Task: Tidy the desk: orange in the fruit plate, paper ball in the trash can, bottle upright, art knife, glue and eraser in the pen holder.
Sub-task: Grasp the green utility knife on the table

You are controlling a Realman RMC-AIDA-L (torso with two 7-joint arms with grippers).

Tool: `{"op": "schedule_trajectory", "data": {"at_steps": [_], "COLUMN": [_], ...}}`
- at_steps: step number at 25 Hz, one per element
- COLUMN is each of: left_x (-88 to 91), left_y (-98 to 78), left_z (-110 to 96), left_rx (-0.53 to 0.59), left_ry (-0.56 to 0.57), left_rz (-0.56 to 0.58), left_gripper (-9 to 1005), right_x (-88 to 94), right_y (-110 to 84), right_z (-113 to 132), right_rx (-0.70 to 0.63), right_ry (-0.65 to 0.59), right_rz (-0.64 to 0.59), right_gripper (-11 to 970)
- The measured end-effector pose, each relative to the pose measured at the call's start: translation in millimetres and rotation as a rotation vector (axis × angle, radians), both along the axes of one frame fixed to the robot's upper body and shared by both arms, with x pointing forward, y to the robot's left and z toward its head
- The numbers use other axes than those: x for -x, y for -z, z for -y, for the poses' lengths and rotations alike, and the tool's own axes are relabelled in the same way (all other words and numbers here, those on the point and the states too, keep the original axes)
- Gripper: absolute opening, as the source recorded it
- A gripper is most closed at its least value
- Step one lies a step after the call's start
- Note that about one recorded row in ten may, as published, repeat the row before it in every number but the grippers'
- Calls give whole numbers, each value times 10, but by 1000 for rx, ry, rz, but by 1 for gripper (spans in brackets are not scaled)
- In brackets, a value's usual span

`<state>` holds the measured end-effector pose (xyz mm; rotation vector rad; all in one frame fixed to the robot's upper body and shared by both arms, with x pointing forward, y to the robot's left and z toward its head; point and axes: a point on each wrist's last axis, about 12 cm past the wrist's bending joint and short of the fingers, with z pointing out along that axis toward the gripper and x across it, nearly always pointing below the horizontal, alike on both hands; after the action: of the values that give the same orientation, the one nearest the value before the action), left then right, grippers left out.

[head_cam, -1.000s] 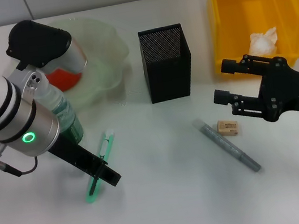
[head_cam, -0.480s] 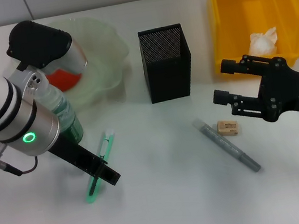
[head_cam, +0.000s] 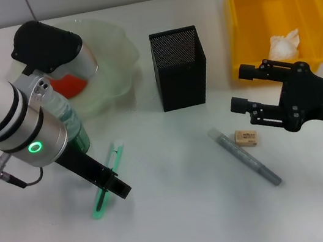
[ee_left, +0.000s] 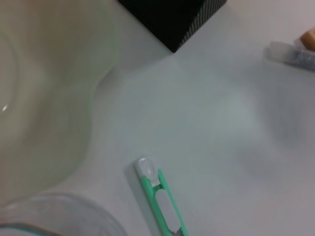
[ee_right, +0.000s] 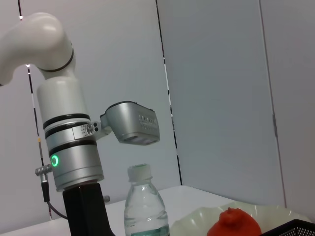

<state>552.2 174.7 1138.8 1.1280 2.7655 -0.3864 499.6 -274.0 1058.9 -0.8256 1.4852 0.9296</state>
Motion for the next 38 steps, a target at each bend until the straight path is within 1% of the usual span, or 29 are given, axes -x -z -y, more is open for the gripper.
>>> {"op": "schedule_trajectory", "data": {"at_steps": [14, 24, 38], "left_x": [-30, -50, -69], "left_y": [94, 74, 71], "left_z": [-29, -8, 82], "left_rx": [-25, -27, -40], "left_ry": [-9, -2, 25], "left_rz": [-19, -13, -1], "left_gripper": [681, 681, 680], "right_x": [-5, -12, -21], "right_y": [9, 6, 2], "right_z": [-5, -9, 10], "right_rx": [2, 3, 6], "right_ry": [7, 6, 13], "right_rz": [-3, -2, -1], "right_gripper": [687, 687, 687]}}
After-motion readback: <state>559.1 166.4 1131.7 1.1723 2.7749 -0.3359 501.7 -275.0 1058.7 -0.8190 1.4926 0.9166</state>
